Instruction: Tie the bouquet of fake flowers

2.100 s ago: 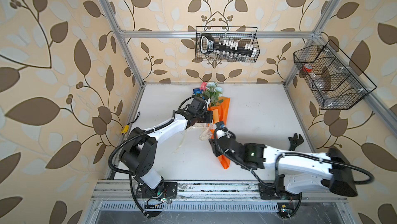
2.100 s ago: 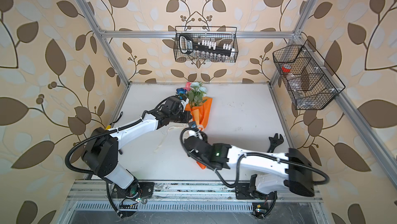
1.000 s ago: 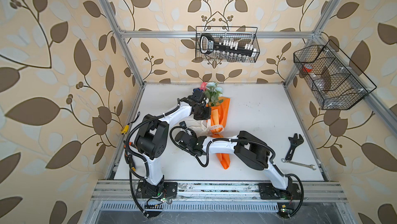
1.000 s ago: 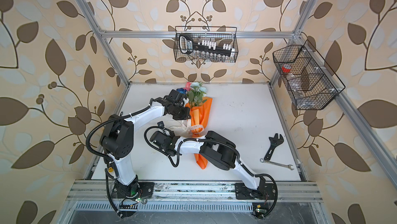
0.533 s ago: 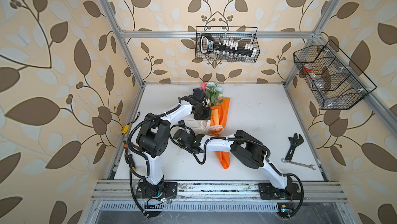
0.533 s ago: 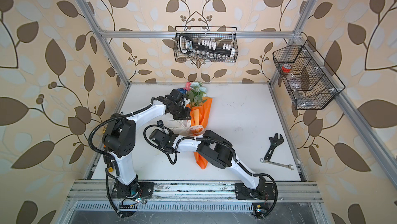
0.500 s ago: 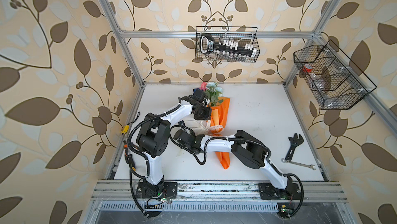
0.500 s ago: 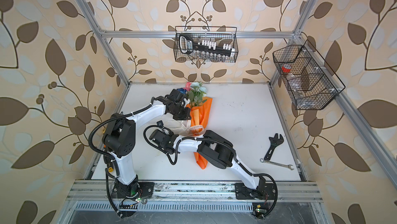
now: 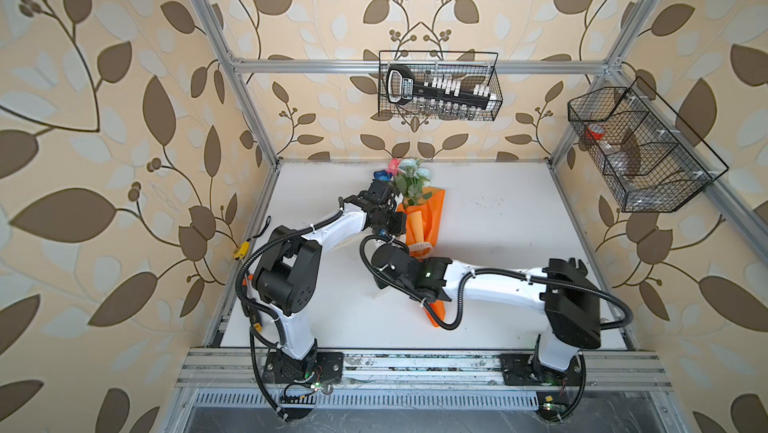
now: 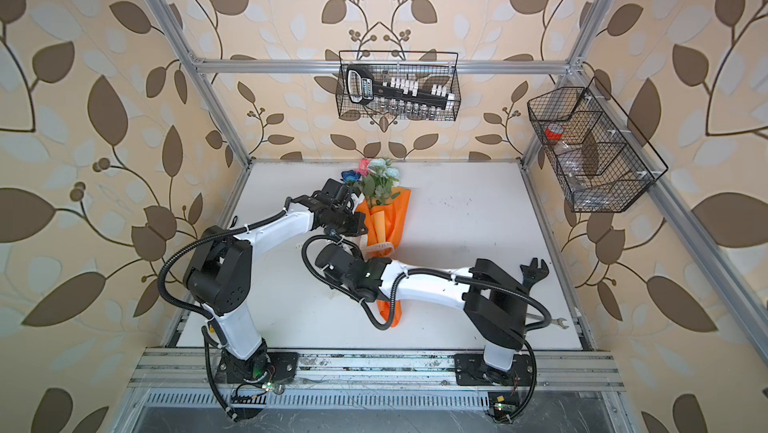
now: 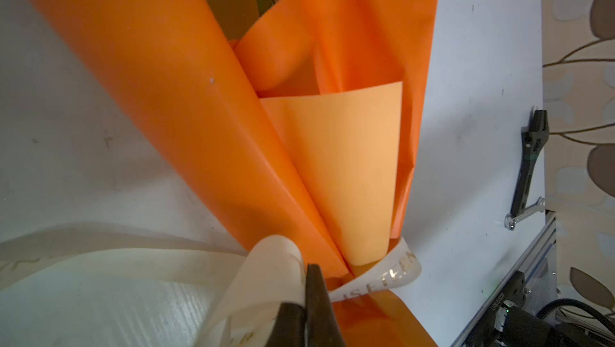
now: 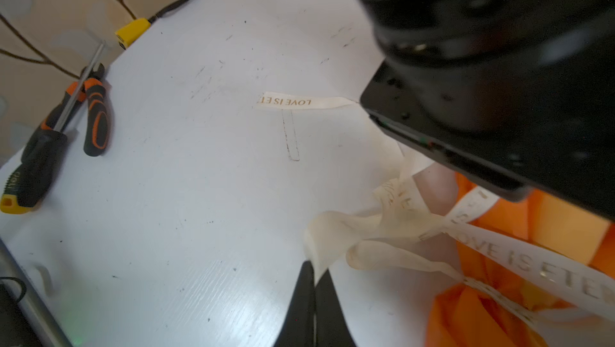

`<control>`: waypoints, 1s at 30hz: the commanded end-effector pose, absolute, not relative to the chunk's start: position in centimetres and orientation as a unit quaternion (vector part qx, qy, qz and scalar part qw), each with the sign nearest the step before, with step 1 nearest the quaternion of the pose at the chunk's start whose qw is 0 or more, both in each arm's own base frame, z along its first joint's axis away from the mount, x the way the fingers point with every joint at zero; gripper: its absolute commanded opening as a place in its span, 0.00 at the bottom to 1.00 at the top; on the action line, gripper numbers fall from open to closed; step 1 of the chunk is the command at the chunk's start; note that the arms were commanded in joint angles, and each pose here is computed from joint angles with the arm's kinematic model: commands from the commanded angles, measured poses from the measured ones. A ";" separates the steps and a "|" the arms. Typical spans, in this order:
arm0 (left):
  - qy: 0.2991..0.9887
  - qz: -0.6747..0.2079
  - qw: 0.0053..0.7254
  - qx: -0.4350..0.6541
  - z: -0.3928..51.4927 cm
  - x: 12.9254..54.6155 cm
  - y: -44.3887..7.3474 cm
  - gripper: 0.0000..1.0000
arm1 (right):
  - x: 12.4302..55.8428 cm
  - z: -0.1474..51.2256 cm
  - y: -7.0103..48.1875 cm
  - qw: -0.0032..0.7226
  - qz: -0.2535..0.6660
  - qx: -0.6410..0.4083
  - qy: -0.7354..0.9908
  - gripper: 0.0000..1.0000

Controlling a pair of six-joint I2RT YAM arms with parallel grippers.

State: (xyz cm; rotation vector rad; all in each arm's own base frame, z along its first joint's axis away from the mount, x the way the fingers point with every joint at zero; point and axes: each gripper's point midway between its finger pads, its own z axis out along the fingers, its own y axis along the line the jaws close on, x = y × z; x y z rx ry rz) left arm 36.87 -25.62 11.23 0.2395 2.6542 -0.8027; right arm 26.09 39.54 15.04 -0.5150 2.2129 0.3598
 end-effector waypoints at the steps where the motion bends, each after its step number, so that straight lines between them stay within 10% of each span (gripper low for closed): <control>1: 0.919 -0.305 0.234 0.082 14.7 37.3 -25.3 0.00 | 26.1 15.1 35.5 0.412 0.096 -0.189 0.886 0.00; 13: 0.892 -0.326 0.310 0.047 16.8 34.1 -23.0 0.00 | 28.8 19.5 23.0 0.438 0.070 -0.099 0.891 0.00; 30: 0.905 -0.273 0.325 -0.006 13.6 31.7 -21.3 0.00 | 27.2 11.8 12.8 0.368 0.026 -0.016 0.929 0.00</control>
